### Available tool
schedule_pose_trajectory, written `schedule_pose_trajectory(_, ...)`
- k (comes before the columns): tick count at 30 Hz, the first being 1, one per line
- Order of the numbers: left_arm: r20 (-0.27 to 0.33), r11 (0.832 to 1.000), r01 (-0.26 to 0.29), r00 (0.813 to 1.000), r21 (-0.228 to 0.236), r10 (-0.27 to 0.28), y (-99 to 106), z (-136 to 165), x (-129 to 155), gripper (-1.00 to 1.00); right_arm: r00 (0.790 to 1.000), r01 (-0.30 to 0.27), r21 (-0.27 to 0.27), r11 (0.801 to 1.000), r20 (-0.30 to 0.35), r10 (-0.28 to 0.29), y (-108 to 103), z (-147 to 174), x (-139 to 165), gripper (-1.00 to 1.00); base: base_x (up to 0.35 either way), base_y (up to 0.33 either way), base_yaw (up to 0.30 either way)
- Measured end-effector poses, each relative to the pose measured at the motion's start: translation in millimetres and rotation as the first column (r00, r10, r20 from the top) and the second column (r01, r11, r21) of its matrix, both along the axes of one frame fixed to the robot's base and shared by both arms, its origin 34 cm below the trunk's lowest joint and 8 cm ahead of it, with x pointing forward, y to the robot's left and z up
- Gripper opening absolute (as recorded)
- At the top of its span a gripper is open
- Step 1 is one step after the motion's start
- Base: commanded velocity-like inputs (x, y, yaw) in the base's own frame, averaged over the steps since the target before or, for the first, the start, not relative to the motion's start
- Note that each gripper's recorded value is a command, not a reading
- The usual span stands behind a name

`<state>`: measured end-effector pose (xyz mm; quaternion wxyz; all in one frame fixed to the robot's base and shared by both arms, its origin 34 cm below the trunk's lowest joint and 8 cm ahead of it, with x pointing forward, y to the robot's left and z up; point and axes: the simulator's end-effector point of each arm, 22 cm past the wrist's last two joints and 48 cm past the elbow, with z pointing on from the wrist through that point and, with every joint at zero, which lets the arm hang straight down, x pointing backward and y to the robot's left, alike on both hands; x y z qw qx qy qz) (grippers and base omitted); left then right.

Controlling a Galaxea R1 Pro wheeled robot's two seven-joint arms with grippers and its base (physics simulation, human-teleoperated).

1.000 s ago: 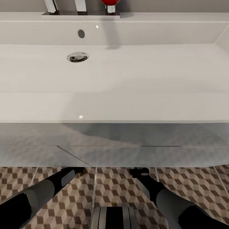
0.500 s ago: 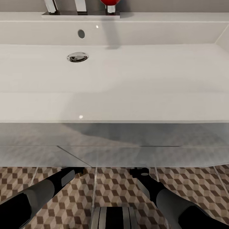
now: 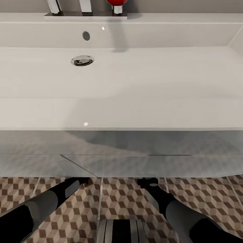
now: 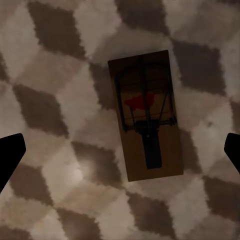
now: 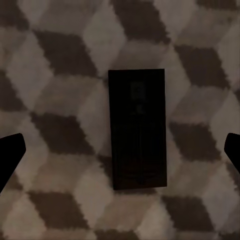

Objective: Take the four mousetraps from the cabinet in the bathroom and place them on the bathroom floor. Make sure all four end up on the same floor surface, and ensure that at least two of them are either under or directly next to the same bathroom sink.

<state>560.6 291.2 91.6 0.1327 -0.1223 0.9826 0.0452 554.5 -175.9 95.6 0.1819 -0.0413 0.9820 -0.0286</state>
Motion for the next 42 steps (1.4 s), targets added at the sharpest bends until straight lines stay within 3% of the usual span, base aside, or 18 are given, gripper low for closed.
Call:
schedule_pose_trajectory(15,0.075,1.0,-0.016,0.997,0.018,0.014,11.6,5.6,15.6,1.0,1.0,0.001,0.0,1.0,0.001,-0.001,-0.5,0.2,0.5,1.0,0.0,0.0,0.0)
schedule_pose_trajectory(42,0.081,1.0,-0.013,0.997,0.017,0.012,11.2,6.1,17.1,1.0,1.0,0.003,-0.005,1.0,-0.001,-0.003,-5.1,-0.7,-0.1,1.0,-0.012,0.0,0.0)
